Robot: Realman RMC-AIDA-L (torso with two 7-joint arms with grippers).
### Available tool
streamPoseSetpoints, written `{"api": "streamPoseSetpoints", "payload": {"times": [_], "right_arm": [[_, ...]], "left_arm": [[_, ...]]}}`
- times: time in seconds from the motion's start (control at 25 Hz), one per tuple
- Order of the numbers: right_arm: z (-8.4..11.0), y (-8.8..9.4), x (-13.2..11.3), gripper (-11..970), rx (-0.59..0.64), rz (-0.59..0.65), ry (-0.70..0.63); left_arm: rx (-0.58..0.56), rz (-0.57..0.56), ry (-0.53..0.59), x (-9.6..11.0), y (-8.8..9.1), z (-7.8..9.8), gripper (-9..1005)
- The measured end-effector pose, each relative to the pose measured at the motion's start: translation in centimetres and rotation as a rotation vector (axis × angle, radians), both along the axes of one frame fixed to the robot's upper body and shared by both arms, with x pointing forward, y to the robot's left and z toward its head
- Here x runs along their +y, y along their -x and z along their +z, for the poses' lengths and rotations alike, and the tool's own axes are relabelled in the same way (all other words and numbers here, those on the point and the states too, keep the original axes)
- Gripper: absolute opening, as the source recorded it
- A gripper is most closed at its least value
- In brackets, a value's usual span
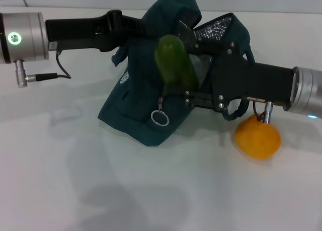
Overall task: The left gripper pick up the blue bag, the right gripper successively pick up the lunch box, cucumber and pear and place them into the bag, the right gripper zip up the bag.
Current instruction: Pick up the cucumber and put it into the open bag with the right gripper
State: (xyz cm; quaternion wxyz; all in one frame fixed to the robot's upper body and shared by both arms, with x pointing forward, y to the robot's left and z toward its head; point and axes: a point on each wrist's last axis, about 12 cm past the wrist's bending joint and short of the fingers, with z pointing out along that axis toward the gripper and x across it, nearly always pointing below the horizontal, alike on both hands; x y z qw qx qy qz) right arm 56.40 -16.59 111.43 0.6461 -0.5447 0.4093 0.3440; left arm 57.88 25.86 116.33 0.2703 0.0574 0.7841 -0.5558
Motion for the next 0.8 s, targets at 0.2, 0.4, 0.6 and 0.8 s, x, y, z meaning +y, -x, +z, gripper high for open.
{"api": "streamPoseSetpoints", "payload": {"times": [0.2, 0.4, 0.6, 0.8], "right_arm": [[-0.5, 0.6, -0.6, 725, 0.026, -0.006, -0.006], [-0.5, 1.4, -1.2, 727, 0.054, -0.009, -0.048], [-1.3, 1.1, -1.8, 729, 0.115, -0.09, -0.037], [-1.8, 0.7, -2.0, 732, 0.138, -0.136, -0.006]], "left_arm": [[0.002, 0.003, -0.002, 0.2, 0.1, -0.1, 64], [0.004, 0.003, -0.001, 0.2, 0.1, -0.2, 64], [0.005, 0.003, -0.001, 0.3, 0.1, -0.2, 64], [0.006, 0.002, -0.001, 0.3, 0.1, -0.3, 64]]}}
